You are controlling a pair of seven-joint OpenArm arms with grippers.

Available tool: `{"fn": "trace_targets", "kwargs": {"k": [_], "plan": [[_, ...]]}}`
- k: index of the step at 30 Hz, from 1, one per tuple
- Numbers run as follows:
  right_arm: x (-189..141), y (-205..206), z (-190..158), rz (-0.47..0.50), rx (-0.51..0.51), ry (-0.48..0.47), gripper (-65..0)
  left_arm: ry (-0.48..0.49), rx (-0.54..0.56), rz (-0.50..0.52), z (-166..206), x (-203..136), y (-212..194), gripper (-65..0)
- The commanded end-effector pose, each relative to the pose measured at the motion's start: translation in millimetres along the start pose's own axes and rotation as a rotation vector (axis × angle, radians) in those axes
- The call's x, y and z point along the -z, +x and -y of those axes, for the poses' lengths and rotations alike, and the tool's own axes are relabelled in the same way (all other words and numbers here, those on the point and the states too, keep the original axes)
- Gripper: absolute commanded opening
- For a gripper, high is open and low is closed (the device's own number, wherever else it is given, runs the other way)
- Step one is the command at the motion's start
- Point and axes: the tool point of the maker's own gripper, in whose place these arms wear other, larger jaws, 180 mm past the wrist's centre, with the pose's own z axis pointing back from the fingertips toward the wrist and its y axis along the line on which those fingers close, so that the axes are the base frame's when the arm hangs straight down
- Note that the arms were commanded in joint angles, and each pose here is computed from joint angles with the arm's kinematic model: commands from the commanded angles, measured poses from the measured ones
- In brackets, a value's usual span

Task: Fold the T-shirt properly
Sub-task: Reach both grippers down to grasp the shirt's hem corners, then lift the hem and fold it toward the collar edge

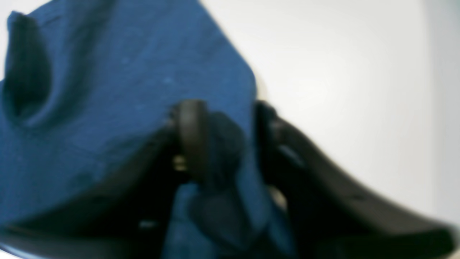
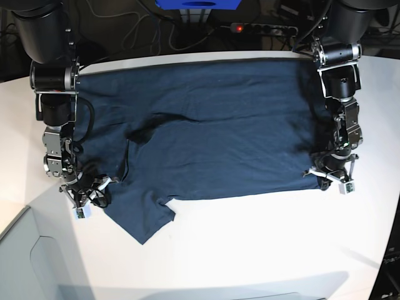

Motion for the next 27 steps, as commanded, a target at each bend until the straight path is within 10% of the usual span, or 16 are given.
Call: {"fn": "trace_targets", "kwargs": {"k": [1,3,27], "plan": [[-1.6,-2.9,5.7,-0.040,-0.010,-0.011,-56.8,0.019,0.015,-0.048,-8.0,-1.2,-5.8,-65.0],[-2.0,-8.6,5.1,-0.051,-0.009,-0.010,-65.0,0.019,0.015,-0.048,-8.0,-1.2,-5.8,-65.0],[-88.4,52.3,7.5,0.229,-0.176,-0.094,-64.9,-0.044,0.125,0.139,16.4,-35.2,44.5,-65.0]]}}
